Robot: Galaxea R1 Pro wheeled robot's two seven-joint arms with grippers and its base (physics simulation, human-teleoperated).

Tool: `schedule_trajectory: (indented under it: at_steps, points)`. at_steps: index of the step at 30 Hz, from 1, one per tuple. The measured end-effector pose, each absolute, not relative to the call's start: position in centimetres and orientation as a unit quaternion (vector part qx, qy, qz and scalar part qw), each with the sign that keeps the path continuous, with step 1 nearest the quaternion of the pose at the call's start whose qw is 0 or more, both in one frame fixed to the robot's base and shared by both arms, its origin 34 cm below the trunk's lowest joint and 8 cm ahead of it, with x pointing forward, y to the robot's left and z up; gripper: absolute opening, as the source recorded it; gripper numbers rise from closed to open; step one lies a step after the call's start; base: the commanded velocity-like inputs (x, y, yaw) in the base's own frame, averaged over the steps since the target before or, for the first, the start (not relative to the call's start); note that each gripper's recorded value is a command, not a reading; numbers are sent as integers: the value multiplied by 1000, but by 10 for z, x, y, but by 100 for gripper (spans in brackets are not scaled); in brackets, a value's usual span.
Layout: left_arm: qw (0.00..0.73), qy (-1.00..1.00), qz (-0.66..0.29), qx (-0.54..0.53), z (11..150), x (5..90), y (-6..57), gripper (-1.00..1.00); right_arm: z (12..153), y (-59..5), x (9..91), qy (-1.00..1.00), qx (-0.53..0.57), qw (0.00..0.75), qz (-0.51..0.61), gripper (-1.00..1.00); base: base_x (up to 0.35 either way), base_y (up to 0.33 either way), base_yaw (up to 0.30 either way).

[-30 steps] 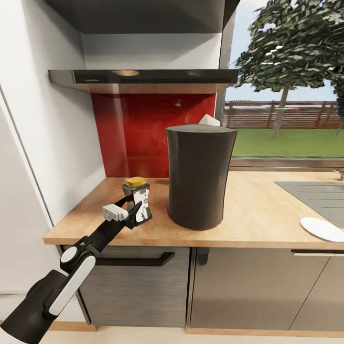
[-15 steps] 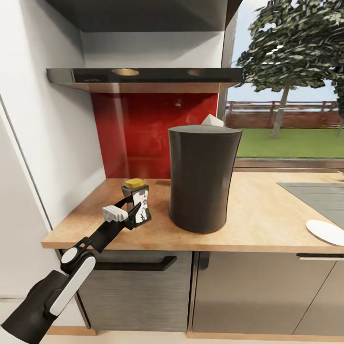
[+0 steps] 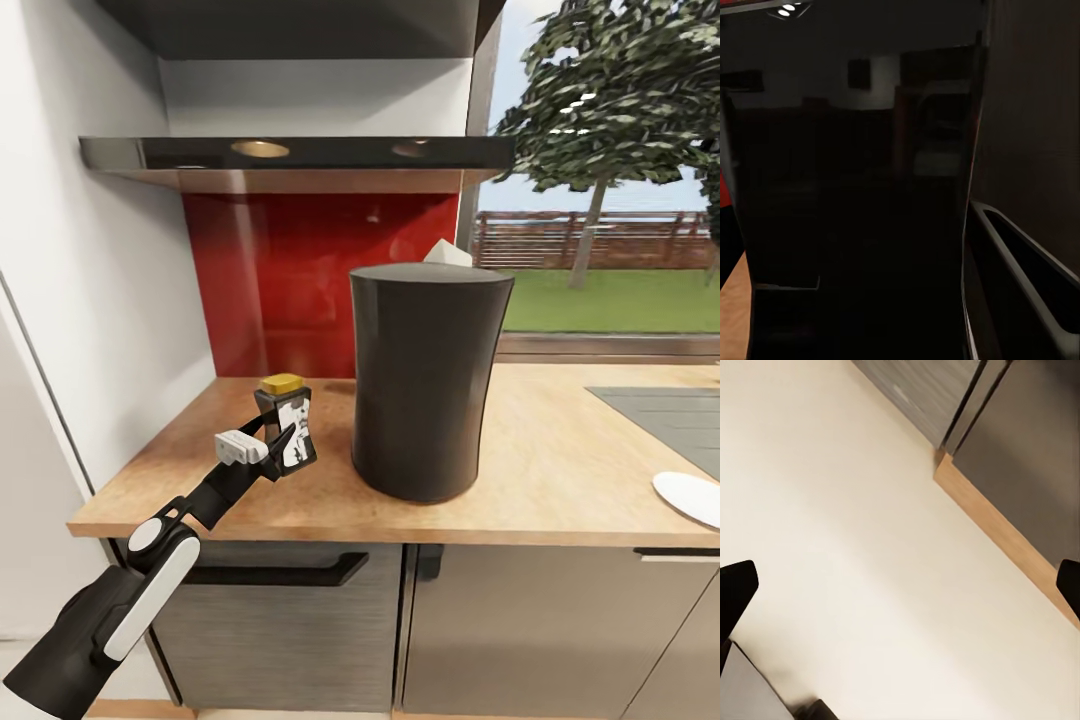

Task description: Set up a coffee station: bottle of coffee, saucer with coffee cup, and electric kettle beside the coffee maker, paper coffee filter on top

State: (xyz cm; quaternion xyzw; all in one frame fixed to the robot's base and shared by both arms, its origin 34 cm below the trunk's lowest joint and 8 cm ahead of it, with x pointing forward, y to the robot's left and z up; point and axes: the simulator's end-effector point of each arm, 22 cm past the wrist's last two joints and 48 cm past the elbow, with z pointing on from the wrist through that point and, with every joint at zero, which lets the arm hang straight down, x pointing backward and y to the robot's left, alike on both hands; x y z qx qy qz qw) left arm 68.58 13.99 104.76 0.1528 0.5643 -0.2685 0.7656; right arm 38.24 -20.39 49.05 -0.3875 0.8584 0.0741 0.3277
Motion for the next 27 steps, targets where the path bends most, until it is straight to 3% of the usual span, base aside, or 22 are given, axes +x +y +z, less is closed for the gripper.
schedule_trajectory:
  at_steps: [27]
  points:
    - [766, 564, -269, 153, 1048, 686, 140, -100, 490, -204, 382, 859, -388, 327, 74, 100, 79, -1, 0]
